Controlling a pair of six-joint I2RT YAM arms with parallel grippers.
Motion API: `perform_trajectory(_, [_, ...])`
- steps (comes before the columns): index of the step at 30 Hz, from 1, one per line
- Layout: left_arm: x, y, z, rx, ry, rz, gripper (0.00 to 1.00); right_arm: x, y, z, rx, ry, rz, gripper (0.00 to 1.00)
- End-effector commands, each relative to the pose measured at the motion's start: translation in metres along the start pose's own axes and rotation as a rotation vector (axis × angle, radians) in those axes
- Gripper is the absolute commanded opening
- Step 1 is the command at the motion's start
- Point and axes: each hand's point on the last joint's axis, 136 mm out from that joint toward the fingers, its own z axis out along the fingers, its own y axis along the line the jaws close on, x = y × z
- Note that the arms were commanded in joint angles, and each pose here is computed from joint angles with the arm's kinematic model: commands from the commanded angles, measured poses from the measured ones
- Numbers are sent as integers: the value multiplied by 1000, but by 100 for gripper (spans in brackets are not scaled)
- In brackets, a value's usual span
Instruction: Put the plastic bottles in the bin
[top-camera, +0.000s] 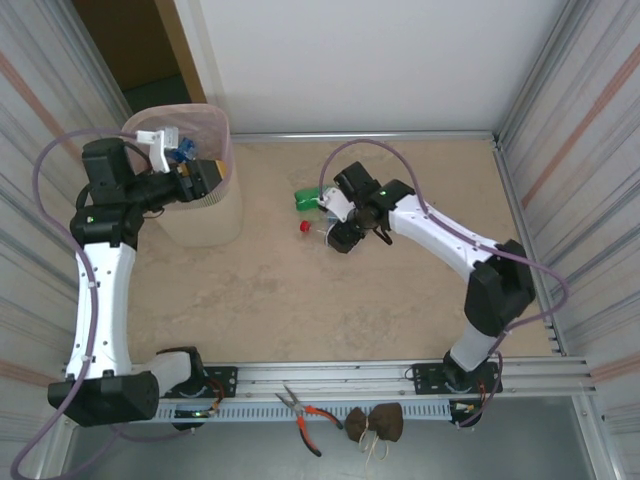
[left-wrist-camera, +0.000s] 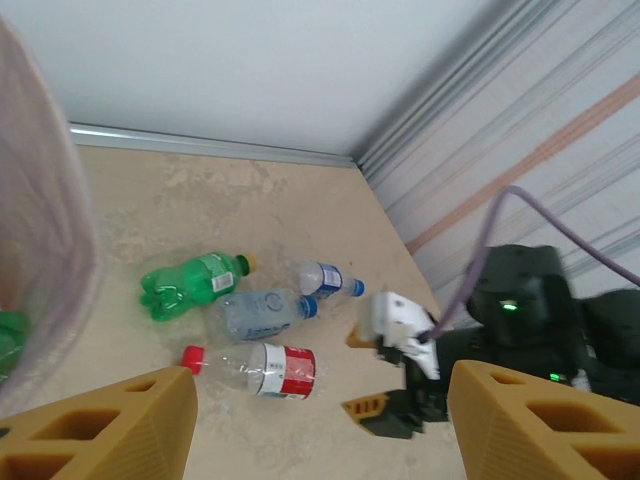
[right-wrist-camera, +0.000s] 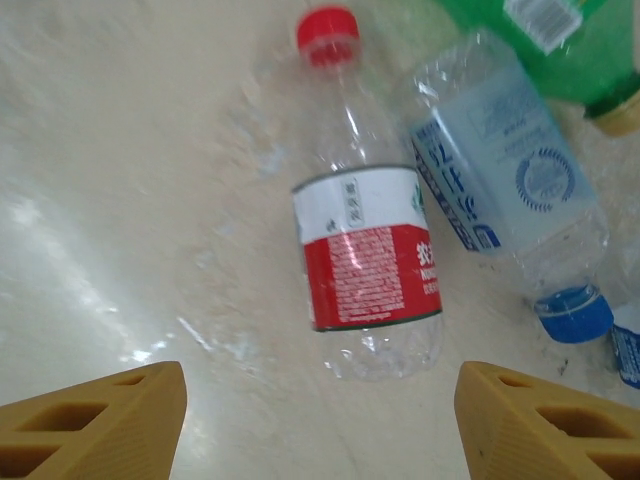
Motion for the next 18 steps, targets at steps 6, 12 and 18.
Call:
perform_trajectory(6, [6, -11, 8, 36, 3, 8, 68, 10, -18, 29, 99, 185, -126, 75])
perform_trajectory(12, [12, -11, 14, 20, 23, 17, 68, 19, -18, 51, 97, 256, -174, 75])
perform_trajectory(18, [14, -14, 17, 32, 33, 15, 68, 23, -15, 64, 80, 281, -181, 75])
